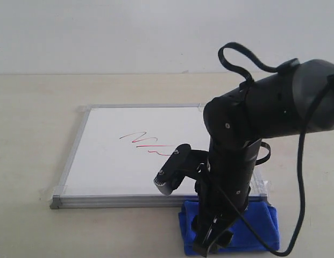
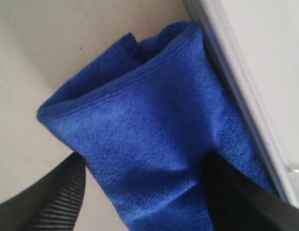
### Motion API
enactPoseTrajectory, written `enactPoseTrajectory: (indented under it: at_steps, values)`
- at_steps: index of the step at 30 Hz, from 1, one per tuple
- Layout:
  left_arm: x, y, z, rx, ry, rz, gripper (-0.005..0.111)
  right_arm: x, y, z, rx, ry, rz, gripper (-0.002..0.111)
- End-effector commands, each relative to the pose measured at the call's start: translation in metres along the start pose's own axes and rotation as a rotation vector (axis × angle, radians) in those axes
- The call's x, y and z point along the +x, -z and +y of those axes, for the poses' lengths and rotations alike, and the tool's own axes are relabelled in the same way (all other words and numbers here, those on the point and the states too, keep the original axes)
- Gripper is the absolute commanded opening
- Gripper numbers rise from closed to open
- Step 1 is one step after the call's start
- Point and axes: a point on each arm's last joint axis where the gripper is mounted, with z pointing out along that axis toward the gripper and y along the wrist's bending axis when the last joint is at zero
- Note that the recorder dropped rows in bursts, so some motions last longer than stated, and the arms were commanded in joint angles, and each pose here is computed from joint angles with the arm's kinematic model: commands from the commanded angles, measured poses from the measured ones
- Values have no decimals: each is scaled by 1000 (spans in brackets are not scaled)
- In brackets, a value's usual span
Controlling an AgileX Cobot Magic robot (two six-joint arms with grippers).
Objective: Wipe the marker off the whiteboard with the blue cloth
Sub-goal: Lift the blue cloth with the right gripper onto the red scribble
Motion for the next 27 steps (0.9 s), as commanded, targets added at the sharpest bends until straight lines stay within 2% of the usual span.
enactPoseTrajectory:
  at_steps: [1, 8, 10, 13, 15, 17, 23, 27]
  values:
    - [0, 0, 0, -2, -3, -12, 5, -4, -14, -2, 6, 1, 15, 62]
    - [0, 0, 0, -2, -3, -12, 5, -3, -33, -3, -17, -37, 86, 62]
    - [0, 0, 0, -2, -3, -12, 5, -1, -34, -2, -22, -53, 102, 58]
    - [0, 0, 0, -2, -3, -12, 5, 1, -33, -1, -32, -50, 129, 38]
    - [0, 0, 0, -2, -3, -12, 5, 2, -33, -1, -36, -50, 142, 16]
    - [0, 0, 0, -2, -3, -12, 5, 3, -33, -1, -39, -53, 151, 0]
    - [0, 0, 0, -2, -3, -12, 5, 10, -31, 3, -72, -58, 227, 0]
    - [0, 0, 0, -2, -3, -12, 5, 9, -22, 6, -78, -56, 213, 0]
